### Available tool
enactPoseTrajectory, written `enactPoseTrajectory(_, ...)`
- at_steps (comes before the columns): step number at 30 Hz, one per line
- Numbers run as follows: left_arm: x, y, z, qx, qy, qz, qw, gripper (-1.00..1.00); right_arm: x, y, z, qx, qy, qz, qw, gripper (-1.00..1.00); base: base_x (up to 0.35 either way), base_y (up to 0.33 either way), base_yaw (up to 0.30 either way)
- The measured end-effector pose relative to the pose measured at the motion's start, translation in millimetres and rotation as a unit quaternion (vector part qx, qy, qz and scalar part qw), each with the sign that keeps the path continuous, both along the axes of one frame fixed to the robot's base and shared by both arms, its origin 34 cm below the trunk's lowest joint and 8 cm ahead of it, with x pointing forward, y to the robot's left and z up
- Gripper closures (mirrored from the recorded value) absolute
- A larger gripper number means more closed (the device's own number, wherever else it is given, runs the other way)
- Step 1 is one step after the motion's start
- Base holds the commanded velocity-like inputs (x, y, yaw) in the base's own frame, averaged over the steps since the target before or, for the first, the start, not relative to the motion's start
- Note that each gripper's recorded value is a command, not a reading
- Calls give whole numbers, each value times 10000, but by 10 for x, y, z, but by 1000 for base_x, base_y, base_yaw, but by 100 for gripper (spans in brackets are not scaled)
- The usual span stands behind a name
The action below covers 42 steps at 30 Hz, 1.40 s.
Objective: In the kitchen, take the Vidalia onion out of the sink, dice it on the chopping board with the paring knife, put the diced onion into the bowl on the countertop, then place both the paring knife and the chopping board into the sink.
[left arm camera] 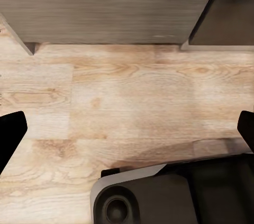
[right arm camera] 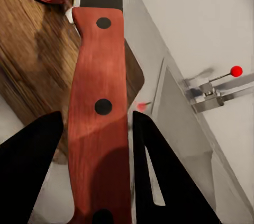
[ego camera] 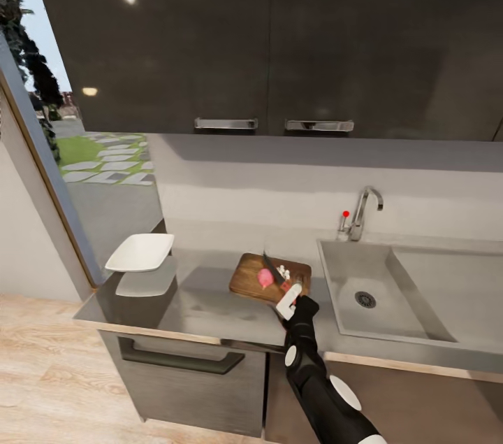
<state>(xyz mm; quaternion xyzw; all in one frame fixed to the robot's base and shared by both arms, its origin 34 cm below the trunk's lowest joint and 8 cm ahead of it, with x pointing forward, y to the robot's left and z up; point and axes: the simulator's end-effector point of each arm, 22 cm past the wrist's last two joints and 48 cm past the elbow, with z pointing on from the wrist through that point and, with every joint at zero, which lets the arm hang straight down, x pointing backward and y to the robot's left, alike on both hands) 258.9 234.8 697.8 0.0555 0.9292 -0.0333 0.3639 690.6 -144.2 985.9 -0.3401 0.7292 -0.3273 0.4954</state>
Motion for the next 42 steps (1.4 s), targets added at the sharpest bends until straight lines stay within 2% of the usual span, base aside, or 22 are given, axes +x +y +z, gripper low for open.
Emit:
enactPoseTrajectory(16, 6, -2, 3, -2, -7, -1, 10000, -100, -7, -5, -25, -5, 31, -5, 10000, 100, 47, 36, 0)
enactPoseTrajectory(22, 5, -1, 2, -1, -6, -1, 10000, -100, -62, -9, -199, -70, 231, 11, 9997, 100, 3, 0, 0)
enactPoseTrajectory(24, 3, -1, 2, -1, -6, -1, 10000, -100, -73, -30, -213, -178, 258, -11, 9995, 100, 121, 0, 0)
enactPoseTrajectory(26, 0, 0, -1, 0, 2, -1, 10000, -100, -88, -43, -264, -129, 331, -49, 9994, 100, 103, 0, 0)
enactPoseTrajectory(35, 0, 0, 0, 0, 0, -1, 10000, -100, -84, -43, -245, -143, 305, -46, 9994, 100, 9, 0, 0)
enactPoseTrajectory(38, 0, 0, 0, 0, 0, -1, 10000, -100, -38, -47, -109, -94, 154, -67, 9998, 100, 0, 0, 0)
enactPoseTrajectory(41, -5, 1, -2, 2, 4, -1, 10000, -100, 119, -72, 527, 242, -490, -166, 9984, 100, 0, 0, 0)
enactPoseTrajectory(42, -6, 1, -3, 2, 5, -1, 10000, -100, 137, -85, 619, 349, -565, -188, 9976, 100, 0, 0, 0)
